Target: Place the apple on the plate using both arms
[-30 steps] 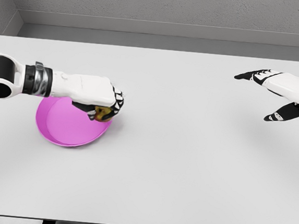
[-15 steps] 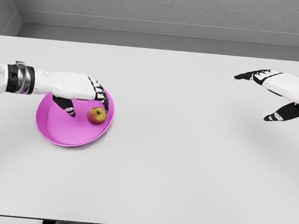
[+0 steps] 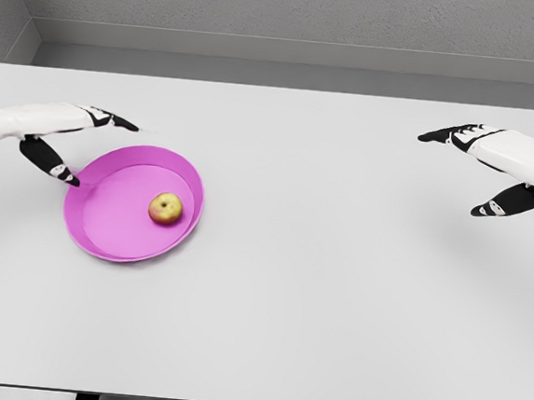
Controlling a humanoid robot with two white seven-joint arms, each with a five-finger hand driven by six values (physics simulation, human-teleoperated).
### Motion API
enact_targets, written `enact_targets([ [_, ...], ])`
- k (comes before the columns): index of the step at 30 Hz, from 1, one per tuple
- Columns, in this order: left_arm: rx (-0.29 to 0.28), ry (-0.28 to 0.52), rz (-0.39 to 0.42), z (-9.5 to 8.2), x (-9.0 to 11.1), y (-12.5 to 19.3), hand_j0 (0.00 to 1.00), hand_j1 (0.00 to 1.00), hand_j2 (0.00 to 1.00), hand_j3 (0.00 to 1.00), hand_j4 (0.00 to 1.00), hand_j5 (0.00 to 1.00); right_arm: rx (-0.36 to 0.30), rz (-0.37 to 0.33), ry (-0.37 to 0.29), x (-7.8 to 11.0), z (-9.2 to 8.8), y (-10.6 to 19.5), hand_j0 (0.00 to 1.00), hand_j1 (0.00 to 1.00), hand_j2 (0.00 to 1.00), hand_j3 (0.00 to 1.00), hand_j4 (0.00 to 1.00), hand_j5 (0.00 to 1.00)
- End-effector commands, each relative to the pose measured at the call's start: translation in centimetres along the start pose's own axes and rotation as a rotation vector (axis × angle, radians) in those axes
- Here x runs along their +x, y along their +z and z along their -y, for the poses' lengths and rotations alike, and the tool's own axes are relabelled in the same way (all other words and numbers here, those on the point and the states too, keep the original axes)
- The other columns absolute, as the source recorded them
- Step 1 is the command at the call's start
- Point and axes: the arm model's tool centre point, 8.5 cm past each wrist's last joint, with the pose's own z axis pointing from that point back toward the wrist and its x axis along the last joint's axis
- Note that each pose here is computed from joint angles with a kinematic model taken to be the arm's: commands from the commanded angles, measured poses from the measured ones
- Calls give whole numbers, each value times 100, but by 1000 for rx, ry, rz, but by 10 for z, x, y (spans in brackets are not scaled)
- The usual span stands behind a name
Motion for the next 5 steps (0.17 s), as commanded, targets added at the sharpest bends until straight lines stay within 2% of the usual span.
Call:
enact_targets([
  [1,19,28,-28,-1,-10,8,100,100,100,100,100,100,-1,0,-3,0,0,0,100,100,100,100,100,100],
  [5,18,27,-29,-1,-10,8,100,100,100,100,100,100,-1,0,-3,0,0,0,100,100,100,100,100,100],
])
